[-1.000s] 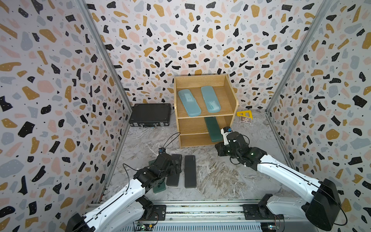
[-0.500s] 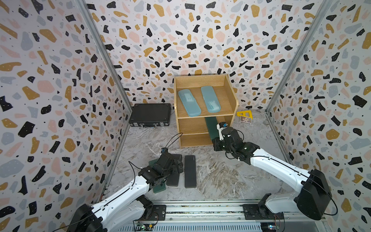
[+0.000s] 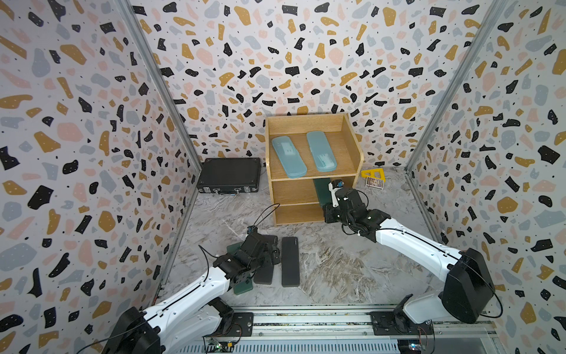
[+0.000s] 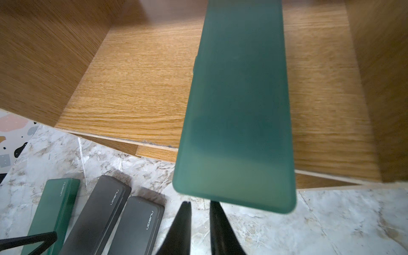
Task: Place the pencil cases on the shelf according to color
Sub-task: Place the pencil case on the shelf.
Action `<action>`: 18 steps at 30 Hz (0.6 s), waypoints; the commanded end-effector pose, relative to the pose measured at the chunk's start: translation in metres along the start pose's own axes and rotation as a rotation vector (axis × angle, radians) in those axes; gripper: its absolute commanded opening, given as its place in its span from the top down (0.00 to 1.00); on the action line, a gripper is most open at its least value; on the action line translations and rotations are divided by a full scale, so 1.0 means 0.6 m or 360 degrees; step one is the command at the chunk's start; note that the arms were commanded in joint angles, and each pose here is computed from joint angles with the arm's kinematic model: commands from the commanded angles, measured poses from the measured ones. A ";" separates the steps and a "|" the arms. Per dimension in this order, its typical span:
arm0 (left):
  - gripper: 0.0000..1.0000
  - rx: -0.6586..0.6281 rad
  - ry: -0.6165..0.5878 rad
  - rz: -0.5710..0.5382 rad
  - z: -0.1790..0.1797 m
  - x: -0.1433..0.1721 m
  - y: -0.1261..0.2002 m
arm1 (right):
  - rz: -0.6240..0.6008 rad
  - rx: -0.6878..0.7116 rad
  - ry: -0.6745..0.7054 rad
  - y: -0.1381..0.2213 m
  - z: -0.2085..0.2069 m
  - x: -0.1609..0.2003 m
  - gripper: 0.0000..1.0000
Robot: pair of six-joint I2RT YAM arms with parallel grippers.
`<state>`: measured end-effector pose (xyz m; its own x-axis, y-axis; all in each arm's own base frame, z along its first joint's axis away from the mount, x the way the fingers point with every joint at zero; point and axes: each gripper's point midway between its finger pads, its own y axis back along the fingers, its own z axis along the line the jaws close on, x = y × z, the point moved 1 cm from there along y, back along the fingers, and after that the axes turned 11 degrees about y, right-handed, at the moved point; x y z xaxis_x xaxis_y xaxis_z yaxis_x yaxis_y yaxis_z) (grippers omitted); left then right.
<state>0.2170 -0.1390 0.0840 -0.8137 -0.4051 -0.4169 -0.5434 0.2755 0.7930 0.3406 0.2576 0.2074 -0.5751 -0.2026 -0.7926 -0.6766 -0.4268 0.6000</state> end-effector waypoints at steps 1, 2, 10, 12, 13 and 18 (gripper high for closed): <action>0.00 -0.0021 -0.0038 -0.0034 -0.003 -0.008 -0.004 | -0.0064 -0.0058 0.0026 0.023 0.010 -0.031 0.76; 0.00 -0.0019 -0.0047 -0.0025 -0.004 -0.007 -0.008 | -0.0069 -0.0071 0.0025 0.031 0.010 -0.029 0.73; 0.00 0.0144 -0.0064 0.0090 -0.042 0.008 -0.018 | -0.0075 -0.0166 0.0063 0.128 0.015 -0.016 0.34; 0.00 0.0196 -0.0057 0.0081 -0.053 0.008 -0.012 | -0.0069 -0.0135 0.0072 0.155 0.005 -0.005 0.31; 0.00 0.0226 -0.0057 0.0072 -0.060 0.007 -0.008 | -0.0067 -0.0121 0.0075 0.166 0.000 0.002 0.30; 0.00 0.0298 -0.0062 0.0067 -0.079 0.014 -0.001 | -0.0033 -0.0045 0.0065 0.215 -0.027 0.051 0.27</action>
<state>0.2161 -0.1714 0.0882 -0.8510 -0.3497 -0.3919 -0.5141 0.4015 0.7580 0.2593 0.2033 0.2821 -0.4806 -0.1764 -0.8590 -0.6959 -0.5194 0.4960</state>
